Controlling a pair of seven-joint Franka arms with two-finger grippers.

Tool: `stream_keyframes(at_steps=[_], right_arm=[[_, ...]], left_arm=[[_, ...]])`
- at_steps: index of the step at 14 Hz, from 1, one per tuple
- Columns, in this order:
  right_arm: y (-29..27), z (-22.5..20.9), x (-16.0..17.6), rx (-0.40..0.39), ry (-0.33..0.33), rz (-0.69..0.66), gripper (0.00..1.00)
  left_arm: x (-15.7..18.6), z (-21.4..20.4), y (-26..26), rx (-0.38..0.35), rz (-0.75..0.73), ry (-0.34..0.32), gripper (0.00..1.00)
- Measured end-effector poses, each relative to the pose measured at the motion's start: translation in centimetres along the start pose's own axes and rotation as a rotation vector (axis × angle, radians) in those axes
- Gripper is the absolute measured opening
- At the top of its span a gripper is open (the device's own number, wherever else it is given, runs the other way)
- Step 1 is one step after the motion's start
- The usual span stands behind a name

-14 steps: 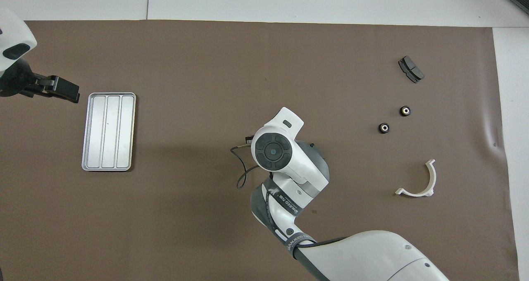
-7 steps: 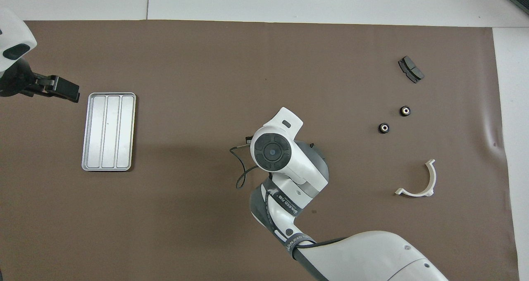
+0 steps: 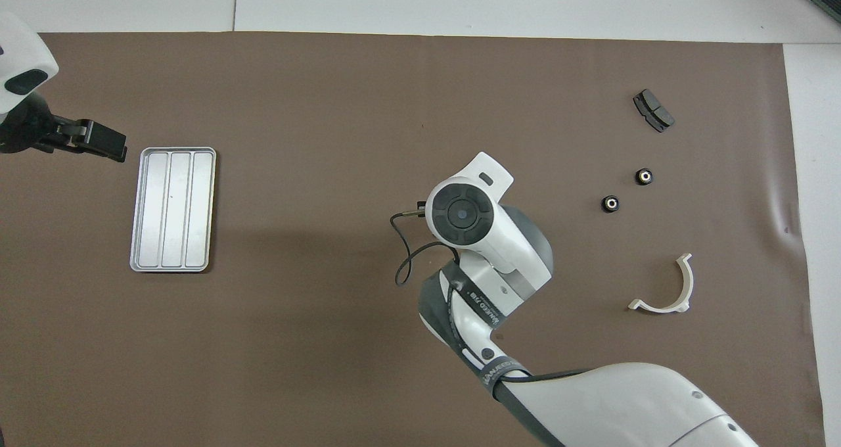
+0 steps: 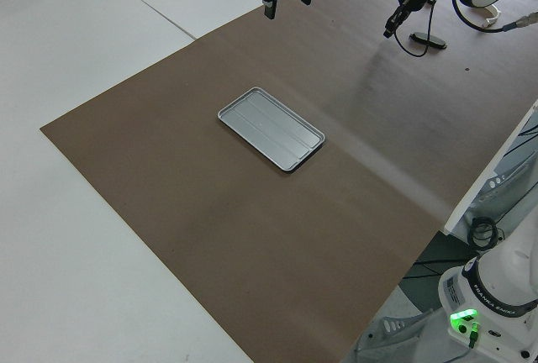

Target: Place bearing gear from tray to pile

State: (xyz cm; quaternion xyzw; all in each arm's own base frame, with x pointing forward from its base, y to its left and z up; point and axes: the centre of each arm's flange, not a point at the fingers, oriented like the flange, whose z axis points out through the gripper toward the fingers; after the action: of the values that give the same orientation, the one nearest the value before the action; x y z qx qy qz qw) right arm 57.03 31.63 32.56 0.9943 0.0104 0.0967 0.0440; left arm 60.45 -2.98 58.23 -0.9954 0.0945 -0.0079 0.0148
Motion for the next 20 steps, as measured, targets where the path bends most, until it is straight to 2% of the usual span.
stream_keyframes(at_steps=[2,5,7,9,11,15,20], right_arm=[[6.5,-1.3,3.0,-0.015,0.007,0.011,0.24],[16.9,-0.1,6.2,-0.012,-0.009,-0.017,0.24],[24.6,1.5,7.3,0.018,-0.016,-0.048,0.24],[29.4,3.2,7.5,0.036,-0.020,-0.056,0.24],[31.3,4.7,7.4,0.042,-0.021,-0.042,0.24],[30.5,7.2,7.3,0.093,-0.011,0.007,0.24],[29.8,7.7,7.4,0.114,-0.005,0.023,0.24]], left_arm=[[0.0,0.0,0.0,0.000,0.000,0.001,1.00],[0.0,0.0,0.0,0.000,0.000,0.000,1.00],[0.0,0.1,-0.2,0.000,-0.004,-0.001,1.00],[-0.1,0.1,-0.4,0.001,-0.008,-0.001,1.00],[-0.1,0.1,-0.5,0.001,-0.009,-0.001,1.00],[-0.1,0.1,-0.5,0.001,-0.010,-0.001,1.00],[-0.1,0.1,-0.5,0.001,-0.010,-0.001,1.00]])
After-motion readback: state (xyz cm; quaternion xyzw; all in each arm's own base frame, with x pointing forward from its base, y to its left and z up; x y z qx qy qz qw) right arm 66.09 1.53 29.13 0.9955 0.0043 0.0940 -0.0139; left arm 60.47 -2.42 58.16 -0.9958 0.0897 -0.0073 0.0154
